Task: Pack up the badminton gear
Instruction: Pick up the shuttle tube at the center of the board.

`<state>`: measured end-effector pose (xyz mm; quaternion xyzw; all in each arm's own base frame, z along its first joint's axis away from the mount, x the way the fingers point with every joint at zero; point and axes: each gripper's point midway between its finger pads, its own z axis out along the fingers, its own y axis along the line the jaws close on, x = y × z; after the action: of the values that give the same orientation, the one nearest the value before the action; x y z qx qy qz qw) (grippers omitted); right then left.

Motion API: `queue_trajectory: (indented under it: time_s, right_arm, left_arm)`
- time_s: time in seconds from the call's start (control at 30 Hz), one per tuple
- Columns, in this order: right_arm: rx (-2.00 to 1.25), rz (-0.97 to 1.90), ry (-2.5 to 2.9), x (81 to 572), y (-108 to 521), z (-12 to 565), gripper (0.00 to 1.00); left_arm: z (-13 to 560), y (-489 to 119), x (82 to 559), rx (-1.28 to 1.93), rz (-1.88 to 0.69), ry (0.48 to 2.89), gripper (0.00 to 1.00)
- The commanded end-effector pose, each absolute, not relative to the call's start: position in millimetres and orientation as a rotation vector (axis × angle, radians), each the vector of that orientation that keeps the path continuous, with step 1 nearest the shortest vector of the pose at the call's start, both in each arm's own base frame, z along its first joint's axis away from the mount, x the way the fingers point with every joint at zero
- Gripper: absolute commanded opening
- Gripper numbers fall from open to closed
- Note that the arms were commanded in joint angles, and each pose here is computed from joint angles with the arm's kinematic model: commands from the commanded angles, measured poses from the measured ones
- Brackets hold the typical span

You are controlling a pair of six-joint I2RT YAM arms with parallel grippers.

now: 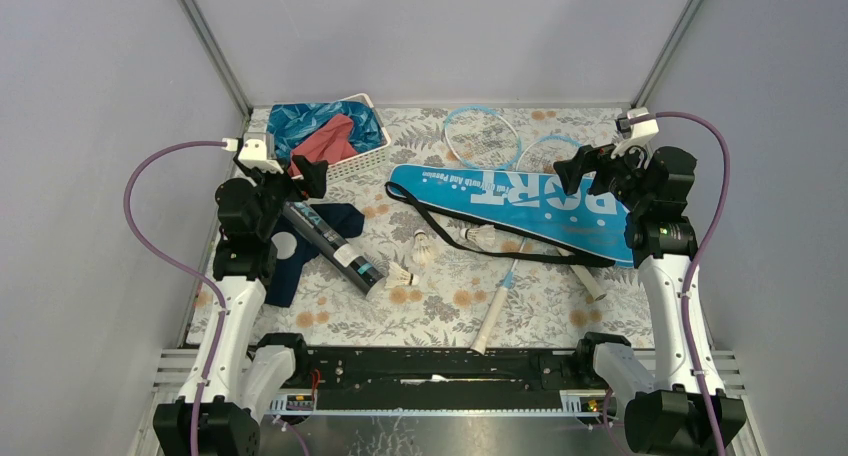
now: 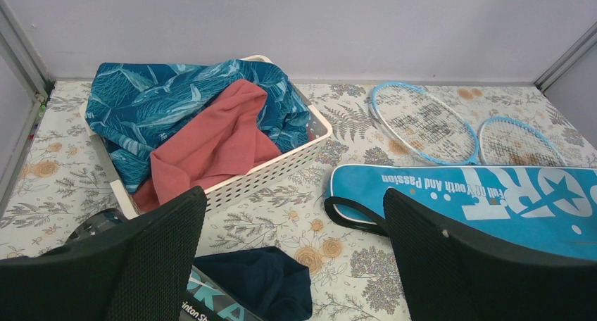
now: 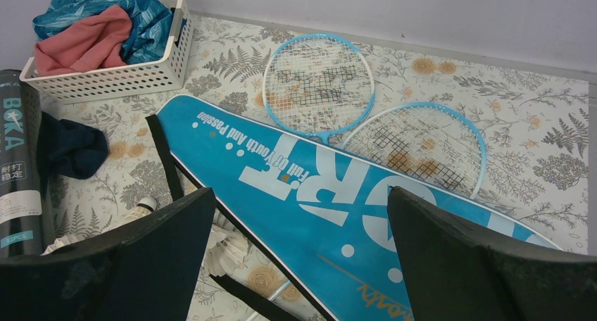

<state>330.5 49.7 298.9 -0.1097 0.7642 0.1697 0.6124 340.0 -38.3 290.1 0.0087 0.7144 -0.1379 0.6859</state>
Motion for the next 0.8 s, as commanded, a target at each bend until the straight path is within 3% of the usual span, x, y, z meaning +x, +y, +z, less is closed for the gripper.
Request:
queue_trajectory:
  time_s: [0.0,0.77]
  right_arm:
    - [-0.29,0.385,1.709,328,51,313,1.0]
    - [-0.288,0.287,1.711,324,39,356,1.0]
  left_arm:
    - [297,-37,340,0.034,-0.3,1.559,0.99]
    - [310,-14,342,-0.082,-0.212,1.588,0.99]
